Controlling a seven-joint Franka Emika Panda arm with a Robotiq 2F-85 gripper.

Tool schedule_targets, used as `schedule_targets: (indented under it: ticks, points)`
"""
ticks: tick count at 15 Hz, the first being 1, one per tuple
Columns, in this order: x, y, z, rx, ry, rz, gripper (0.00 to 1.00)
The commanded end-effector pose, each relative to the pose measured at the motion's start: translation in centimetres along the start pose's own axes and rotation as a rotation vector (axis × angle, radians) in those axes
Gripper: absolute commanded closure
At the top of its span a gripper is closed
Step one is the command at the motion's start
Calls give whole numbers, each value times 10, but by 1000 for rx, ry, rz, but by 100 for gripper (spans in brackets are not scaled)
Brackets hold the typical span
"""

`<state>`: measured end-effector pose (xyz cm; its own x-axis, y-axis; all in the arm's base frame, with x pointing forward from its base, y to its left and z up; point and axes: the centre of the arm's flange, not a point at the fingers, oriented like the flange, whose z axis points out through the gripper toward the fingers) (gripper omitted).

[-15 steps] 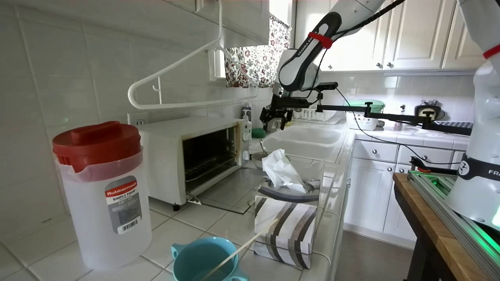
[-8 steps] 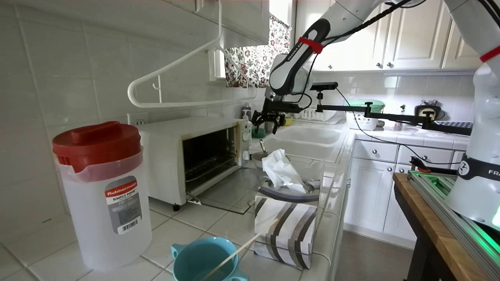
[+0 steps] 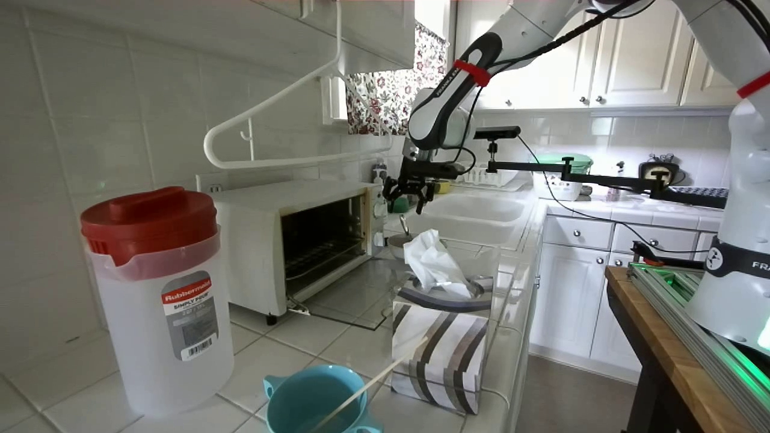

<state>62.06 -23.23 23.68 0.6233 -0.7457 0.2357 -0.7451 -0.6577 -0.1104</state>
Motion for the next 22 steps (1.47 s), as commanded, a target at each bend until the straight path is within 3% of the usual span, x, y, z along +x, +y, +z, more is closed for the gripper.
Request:
schedule_targets:
  ticks: [1,11,12,14,22]
  points:
    - [3,-7,10,8,-24,22,0]
    - [-7,-12,28,5,-42,15,2]
    - [-7,-12,28,5,-41,14,27]
    - [-7,-12,28,4,-38,13,29]
    - [-8,-14,28,4,-32,8,90]
